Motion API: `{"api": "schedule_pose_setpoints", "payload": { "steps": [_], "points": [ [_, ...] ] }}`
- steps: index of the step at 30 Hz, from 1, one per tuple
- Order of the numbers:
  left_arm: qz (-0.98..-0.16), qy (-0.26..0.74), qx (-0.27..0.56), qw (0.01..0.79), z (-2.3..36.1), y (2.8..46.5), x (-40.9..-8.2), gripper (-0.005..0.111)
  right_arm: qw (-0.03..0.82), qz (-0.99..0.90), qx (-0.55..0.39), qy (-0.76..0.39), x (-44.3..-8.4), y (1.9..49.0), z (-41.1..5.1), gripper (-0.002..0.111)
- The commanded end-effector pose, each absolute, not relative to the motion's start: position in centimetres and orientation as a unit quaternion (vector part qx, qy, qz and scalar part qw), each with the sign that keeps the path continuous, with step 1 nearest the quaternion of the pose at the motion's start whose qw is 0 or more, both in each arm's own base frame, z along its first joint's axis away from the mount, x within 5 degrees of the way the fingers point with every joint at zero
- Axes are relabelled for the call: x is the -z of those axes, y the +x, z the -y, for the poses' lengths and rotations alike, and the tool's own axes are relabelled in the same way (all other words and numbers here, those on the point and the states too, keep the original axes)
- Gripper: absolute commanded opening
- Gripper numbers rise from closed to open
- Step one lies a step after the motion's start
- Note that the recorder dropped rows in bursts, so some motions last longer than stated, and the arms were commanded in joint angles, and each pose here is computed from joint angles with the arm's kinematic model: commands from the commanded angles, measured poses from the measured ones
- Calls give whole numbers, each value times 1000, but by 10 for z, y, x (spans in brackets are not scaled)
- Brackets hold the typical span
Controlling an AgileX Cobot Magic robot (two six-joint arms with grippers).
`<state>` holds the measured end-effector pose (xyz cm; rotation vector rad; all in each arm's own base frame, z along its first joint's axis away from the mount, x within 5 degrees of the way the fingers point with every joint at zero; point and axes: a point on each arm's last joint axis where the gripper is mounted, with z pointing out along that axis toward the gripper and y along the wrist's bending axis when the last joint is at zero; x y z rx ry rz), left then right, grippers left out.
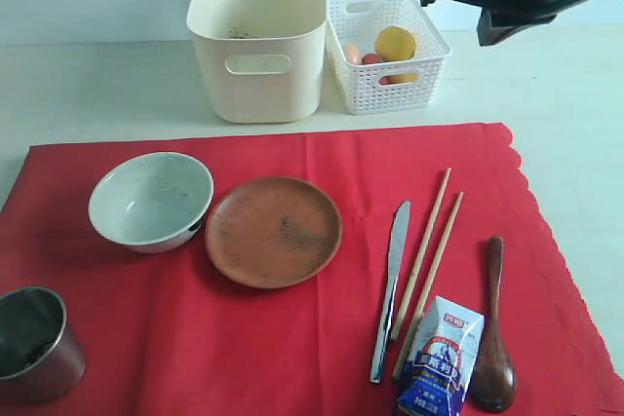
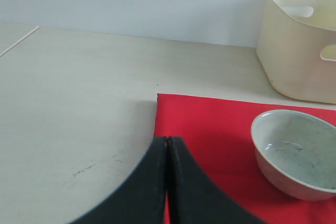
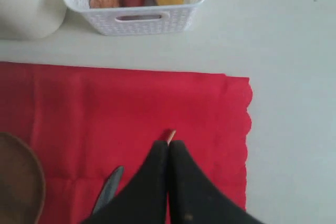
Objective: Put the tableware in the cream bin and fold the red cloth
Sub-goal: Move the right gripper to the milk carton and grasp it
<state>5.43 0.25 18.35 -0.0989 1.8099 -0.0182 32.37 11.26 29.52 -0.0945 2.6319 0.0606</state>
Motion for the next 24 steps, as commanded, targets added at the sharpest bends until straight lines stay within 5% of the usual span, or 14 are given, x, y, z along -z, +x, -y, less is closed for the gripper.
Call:
{"api": "schedule_pose_setpoints", "payload": {
  "steps": [1,21,24],
  "points": [
    [-782,-43,9,622,-2,54,-185,1,268,-961,-45,-53,-295,288,-114,0],
    [-782,-43,9,622,-2,54,-185,1,113,-977,-85,-158,-227,172,-172,0],
    [-782,-43,9,622,-2,54,-185,1,92,-983,-66,-141,-222,161,-174,8]
  ]
}}
